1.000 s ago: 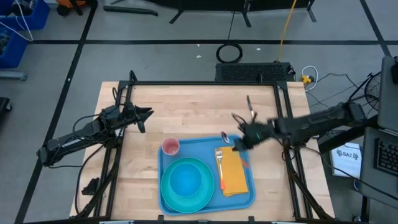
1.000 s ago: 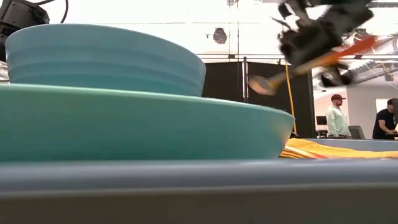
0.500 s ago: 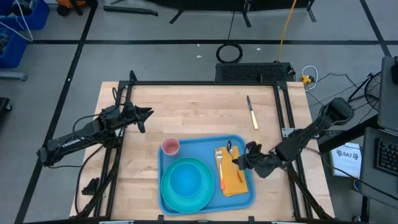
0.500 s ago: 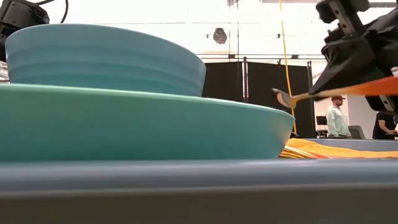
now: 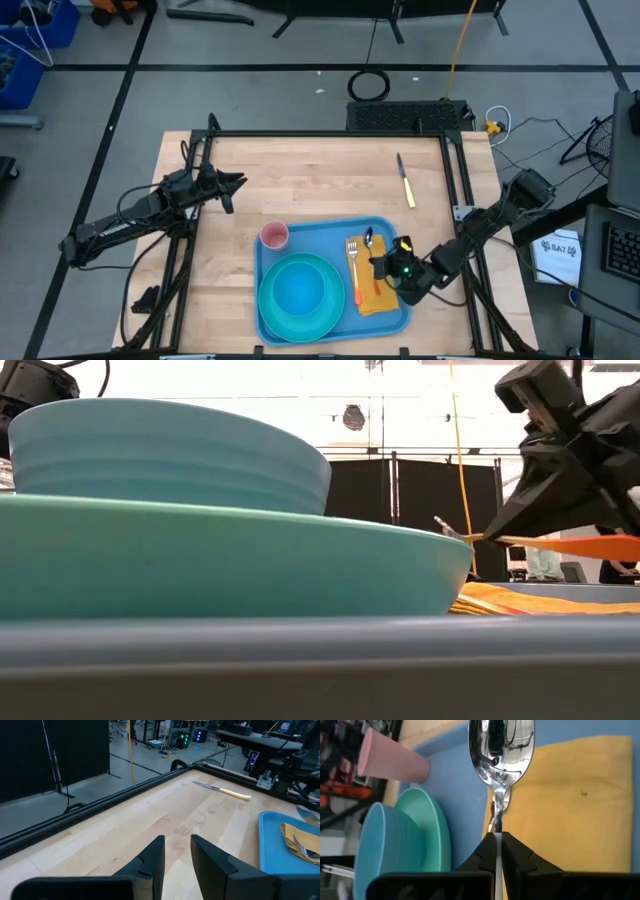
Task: Set up tray
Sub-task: Put the orange spoon on top of the yellow napkin on the blue tray to the right of the orange fork
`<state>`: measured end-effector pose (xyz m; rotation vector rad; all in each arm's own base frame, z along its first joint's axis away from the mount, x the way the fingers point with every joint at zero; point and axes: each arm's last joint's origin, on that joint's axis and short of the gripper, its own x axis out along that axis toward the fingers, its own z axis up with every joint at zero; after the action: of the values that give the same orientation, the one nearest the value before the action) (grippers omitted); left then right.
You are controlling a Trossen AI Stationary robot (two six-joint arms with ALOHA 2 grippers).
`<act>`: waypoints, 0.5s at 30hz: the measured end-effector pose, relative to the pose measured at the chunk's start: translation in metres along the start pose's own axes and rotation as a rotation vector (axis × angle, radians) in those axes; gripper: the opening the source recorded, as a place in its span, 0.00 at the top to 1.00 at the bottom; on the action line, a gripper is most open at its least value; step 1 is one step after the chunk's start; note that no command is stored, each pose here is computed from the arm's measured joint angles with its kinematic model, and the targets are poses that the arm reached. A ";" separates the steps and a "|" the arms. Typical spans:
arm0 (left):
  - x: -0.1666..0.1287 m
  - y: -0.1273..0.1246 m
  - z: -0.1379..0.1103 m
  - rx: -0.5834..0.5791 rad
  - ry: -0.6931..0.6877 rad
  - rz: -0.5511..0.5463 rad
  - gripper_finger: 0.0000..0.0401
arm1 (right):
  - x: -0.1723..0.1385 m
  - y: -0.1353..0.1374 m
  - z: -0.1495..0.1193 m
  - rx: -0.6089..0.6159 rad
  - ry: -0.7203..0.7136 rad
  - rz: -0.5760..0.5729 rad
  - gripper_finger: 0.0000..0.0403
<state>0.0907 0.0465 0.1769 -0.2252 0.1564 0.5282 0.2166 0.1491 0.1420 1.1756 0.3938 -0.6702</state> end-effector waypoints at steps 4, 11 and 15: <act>0.000 0.000 0.000 0.000 0.000 0.000 0.76 | -0.004 -0.003 -0.004 0.053 0.002 -0.004 1.00; 0.000 0.000 0.000 0.000 0.000 0.000 0.76 | -0.004 -0.003 -0.005 0.090 0.068 -0.030 1.00; 0.000 0.000 0.000 0.000 0.000 0.001 0.76 | -0.001 -0.005 -0.003 0.087 0.109 -0.077 1.00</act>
<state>0.0906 0.0466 0.1770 -0.2250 0.1561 0.5289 0.2124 0.1515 0.1380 1.2880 0.5078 -0.6973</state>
